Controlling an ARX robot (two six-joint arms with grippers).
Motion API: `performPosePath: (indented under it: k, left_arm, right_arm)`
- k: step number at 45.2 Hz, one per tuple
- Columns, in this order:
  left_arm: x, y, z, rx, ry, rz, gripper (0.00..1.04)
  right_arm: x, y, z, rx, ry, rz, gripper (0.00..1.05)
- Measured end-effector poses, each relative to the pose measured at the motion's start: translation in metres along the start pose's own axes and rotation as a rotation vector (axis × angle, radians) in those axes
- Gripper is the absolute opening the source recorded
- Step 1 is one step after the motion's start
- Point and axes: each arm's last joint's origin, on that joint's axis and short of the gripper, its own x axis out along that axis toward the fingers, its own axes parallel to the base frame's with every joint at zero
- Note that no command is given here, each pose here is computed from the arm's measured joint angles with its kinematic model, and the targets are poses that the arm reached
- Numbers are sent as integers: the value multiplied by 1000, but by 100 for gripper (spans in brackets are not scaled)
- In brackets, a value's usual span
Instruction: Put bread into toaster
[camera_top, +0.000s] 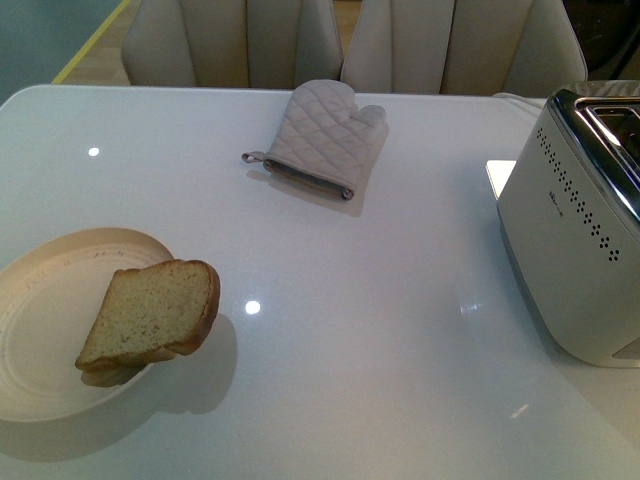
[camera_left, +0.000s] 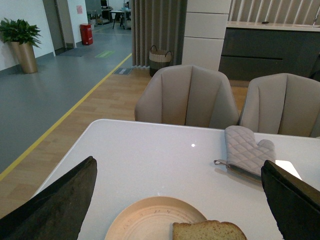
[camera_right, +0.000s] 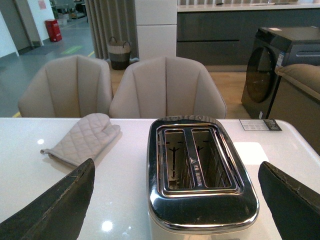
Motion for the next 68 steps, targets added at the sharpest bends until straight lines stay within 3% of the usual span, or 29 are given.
performPosePath:
  k: [24,32,36,49,54,59,68]
  left_arm:
    - [0,0,0,0,0,0,98]
    - [7,0,3,-204,447,108,98]
    - [19,3,5,-269,501,121,98]
    - [90,23,7,-303,474,155,98]
    - [129,39,-10,-311,493,189,98]
    - [170,60,-49,-325,552,239,98]
    - [201,80,-115,-290,694,248,98]
  right_arm:
    - [0,0,0,0,0,0,96]
    - [0,0,0,0,0,3,96]
    - [0,0,0,0,0,2,96]
    - [0,0,0,0,0,2,96]
    - [0,0,0,0,0,2,96]
    - [0,0,0,0,0,2,96]
    - [0,0,0,0,0,2,96]
